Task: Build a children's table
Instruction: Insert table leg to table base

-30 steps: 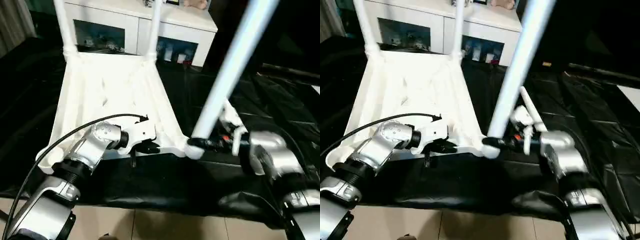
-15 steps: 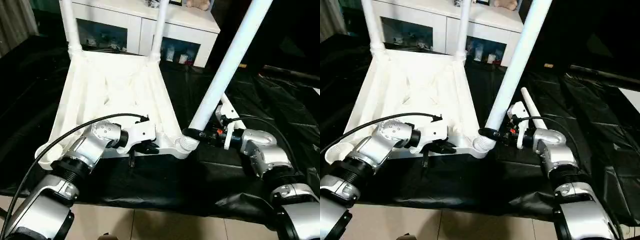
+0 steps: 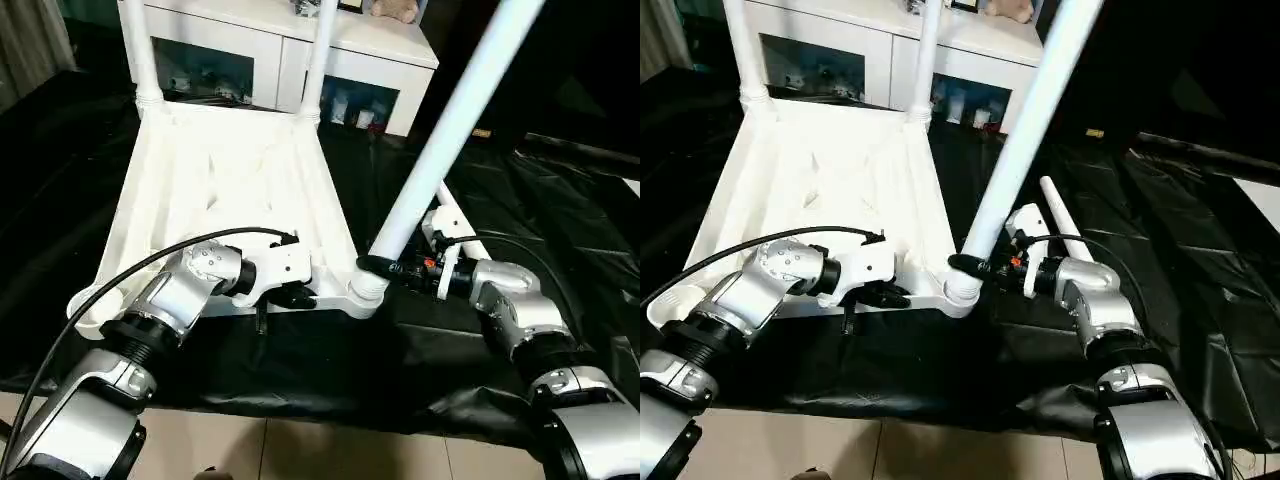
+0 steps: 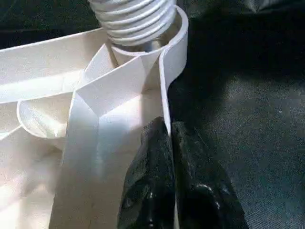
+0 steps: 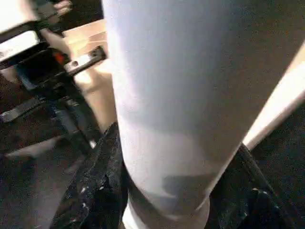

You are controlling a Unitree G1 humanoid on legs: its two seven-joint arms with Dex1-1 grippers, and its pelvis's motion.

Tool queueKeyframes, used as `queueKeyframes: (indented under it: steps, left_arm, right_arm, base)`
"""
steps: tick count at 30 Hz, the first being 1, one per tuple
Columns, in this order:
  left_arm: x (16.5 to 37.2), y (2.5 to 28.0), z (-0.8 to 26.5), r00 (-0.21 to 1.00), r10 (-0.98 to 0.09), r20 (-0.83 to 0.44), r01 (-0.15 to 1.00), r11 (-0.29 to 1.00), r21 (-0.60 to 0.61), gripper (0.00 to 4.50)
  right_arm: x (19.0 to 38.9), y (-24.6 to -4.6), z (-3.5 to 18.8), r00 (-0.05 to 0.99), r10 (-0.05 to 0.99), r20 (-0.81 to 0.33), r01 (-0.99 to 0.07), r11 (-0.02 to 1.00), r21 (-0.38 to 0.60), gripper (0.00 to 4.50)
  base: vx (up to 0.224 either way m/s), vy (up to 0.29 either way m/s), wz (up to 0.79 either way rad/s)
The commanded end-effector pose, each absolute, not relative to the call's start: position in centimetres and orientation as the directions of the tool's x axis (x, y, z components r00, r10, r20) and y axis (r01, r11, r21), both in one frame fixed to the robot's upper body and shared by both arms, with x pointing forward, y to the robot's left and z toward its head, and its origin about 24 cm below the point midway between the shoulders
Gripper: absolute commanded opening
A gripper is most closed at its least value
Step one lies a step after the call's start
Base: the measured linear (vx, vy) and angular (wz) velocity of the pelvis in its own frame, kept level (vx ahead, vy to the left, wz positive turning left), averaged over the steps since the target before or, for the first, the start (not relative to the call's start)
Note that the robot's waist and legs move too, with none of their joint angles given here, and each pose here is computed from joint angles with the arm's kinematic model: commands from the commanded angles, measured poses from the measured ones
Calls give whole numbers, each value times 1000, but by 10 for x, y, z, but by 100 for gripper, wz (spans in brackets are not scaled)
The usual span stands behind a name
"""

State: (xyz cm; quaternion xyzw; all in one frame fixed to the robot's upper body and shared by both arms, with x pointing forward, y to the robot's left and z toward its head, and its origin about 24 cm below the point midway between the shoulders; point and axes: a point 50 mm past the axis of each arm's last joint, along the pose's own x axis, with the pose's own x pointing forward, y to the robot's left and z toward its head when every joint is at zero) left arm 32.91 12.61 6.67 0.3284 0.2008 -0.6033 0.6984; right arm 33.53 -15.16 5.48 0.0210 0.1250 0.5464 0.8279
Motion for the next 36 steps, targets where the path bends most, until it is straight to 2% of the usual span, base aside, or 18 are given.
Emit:
queueKeyframes:
  steps: [1, 7, 15, 36]
  left_arm:
    - [329, 118, 73, 162, -690, -705, 969, -23, 246, 0]
    - [328, 119, 74, 143, -685, -714, 971, -43, 236, 0]
    - [326, 118, 72, 121, -679, -724, 972, -67, 225, 0]
    - [326, 118, 72, 121, -679, -724, 972, -67, 225, 0]
  right_arm:
    - [324, -160, 37, 312, 908, -279, -890, 382, 249, 186]
    - [323, -165, 48, 269, 927, -262, -908, 335, 250, 186]
    - [322, -166, 36, 326, 895, -306, -885, 402, 233, 186]
    - [322, -166, 36, 326, 895, -306, -885, 402, 233, 186]
  base:
    - [0, 0, 0]
    - [0, 0, 0]
    - [0, 0, 0]
    - [0, 0, 0]
